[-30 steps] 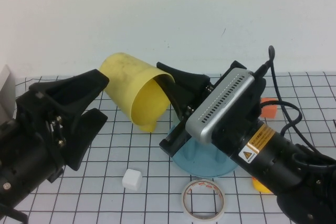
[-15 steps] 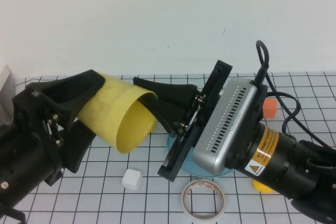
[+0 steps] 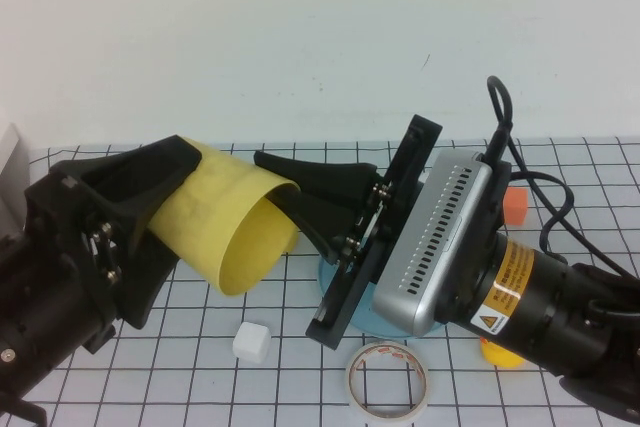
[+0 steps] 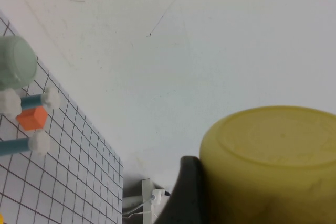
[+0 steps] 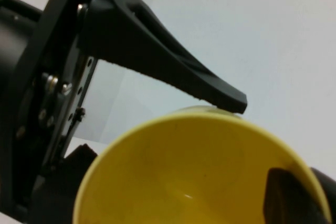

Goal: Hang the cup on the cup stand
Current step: Adjust the cup with two arms

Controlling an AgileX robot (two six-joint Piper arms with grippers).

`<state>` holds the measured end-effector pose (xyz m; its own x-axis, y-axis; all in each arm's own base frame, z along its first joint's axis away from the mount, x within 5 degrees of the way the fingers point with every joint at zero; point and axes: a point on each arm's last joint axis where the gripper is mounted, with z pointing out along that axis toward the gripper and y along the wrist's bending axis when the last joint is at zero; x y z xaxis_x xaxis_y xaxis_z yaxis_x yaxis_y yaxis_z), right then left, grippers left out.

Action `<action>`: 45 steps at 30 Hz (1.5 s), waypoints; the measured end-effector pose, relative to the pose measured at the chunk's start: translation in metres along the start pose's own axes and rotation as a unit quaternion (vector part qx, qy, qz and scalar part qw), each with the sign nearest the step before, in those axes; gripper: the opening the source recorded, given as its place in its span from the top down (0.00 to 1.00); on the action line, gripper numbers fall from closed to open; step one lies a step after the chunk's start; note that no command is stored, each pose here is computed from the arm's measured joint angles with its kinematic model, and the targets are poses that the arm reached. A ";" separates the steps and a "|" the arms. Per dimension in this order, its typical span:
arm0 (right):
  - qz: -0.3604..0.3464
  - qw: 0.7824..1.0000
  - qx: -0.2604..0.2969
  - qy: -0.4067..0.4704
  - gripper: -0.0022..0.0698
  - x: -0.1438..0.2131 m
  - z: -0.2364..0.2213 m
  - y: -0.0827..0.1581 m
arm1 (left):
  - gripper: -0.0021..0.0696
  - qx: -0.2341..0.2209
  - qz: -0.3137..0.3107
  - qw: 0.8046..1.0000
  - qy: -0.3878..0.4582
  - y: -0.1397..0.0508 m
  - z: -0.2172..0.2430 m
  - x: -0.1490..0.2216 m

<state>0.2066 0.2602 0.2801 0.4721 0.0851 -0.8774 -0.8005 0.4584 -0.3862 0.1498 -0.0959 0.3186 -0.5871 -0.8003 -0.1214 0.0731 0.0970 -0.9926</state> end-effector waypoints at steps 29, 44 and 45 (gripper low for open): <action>0.104 0.994 -0.042 -0.003 0.34 -0.003 0.000 0.009 | 0.17 0.012 0.104 0.994 0.010 -0.002 0.000 0.002; 0.122 0.992 -0.024 0.000 0.68 -0.002 -0.007 0.008 | 0.17 0.043 0.168 0.985 0.007 -0.007 0.000 0.003; 0.123 0.992 -0.016 0.001 0.74 -0.001 -0.008 0.006 | 0.17 0.043 0.167 0.985 0.007 -0.007 0.000 0.003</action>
<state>0.1988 0.2560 0.2767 0.2598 0.1895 -0.9469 -0.9031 0.3948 -0.1687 0.1475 -0.0985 0.3257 -0.5300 -0.7237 -0.4421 0.3312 0.3032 -0.8935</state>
